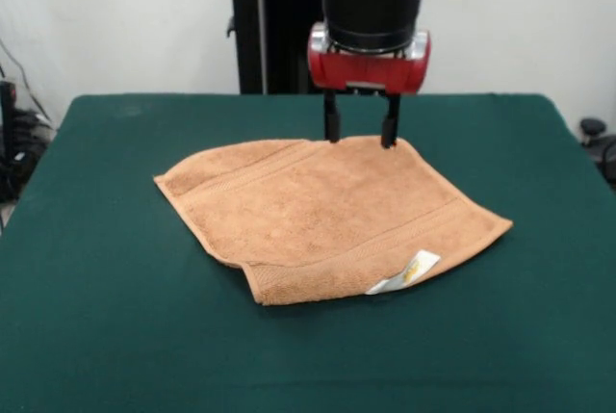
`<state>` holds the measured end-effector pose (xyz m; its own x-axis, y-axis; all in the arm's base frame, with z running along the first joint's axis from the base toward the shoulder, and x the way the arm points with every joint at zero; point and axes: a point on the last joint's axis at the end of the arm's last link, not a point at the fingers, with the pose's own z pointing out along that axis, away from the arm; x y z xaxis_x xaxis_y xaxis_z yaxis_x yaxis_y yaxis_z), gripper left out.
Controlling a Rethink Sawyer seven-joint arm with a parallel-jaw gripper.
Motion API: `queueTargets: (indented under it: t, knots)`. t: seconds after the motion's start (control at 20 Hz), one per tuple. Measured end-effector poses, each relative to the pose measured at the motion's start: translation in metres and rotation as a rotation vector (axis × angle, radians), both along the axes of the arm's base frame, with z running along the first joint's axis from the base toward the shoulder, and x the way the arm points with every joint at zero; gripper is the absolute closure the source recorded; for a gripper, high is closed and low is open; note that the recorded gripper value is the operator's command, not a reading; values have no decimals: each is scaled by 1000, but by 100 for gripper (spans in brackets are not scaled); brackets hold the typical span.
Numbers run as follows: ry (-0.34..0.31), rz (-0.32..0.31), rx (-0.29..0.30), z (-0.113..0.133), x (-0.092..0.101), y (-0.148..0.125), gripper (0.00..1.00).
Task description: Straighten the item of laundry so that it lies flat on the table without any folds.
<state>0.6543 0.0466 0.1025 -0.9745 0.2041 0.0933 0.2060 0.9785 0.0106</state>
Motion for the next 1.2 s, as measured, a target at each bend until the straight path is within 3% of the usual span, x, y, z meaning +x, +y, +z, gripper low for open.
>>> queueTargets:
  t: [0.4,0.95,1.2]
  knots:
    - [6,-55,-5,-30,-9,-33,0]
    - [7,-123,-26,-50,-27,-84,0]
    - [-3,-139,-43,-86,-43,-105,0]
